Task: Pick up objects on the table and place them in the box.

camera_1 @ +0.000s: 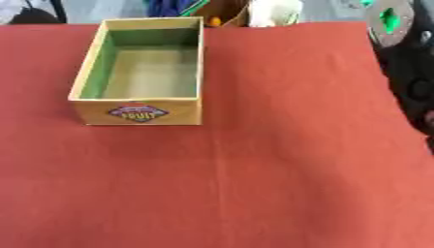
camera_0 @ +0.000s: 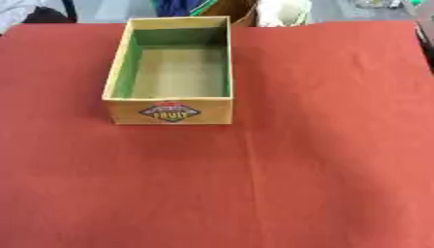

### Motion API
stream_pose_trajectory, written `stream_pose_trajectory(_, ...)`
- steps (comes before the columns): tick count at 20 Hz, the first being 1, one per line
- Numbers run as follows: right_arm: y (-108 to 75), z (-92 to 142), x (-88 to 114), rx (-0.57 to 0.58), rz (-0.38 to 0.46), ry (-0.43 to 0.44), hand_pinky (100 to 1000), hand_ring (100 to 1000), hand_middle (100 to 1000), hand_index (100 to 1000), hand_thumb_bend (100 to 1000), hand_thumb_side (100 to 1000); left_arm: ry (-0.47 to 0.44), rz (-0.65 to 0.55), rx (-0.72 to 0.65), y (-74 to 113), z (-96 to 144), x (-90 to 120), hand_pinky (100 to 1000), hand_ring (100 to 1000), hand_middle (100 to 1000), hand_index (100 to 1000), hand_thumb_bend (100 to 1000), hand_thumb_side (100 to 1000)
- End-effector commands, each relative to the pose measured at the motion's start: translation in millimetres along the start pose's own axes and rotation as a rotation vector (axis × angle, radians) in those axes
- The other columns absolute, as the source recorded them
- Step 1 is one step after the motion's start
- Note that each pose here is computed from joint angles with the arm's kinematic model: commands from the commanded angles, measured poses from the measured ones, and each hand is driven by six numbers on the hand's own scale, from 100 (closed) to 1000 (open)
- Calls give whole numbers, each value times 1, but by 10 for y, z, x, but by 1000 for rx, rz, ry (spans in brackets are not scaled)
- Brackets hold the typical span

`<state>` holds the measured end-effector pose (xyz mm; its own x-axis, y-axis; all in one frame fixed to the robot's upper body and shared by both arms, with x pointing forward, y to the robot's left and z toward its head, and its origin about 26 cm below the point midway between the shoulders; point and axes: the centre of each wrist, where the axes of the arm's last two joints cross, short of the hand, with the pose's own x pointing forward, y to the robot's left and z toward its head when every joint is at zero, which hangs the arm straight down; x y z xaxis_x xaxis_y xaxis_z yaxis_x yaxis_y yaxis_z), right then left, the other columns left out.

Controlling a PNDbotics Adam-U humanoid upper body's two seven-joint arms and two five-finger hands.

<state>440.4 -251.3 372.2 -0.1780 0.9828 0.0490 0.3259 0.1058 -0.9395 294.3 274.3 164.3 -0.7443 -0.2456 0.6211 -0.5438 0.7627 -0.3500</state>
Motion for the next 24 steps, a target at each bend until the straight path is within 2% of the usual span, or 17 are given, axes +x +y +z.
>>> stream_pose_trajectory(1,-130,-25,236,-36,-20,-57,544,718,427,559,100,179,-31,10,-13,-16,-46,62,614,511,469,636,100,679)
stream_pose_trajectory(10,117,-121,754,8,-48,-166,538,694,431,563,100,192,-20,20,-25,-40,-29,65,615,511,469,636,100,680)
stream_pose_trajectory(18,421,-132,1002,82,-55,-225,541,689,432,562,100,195,-10,35,-32,-68,-12,69,614,511,469,635,100,678)
stream_pose_trajectory(24,574,-144,1175,125,-51,-261,545,692,438,564,100,212,-7,42,-36,-84,-9,73,614,511,469,635,100,677)
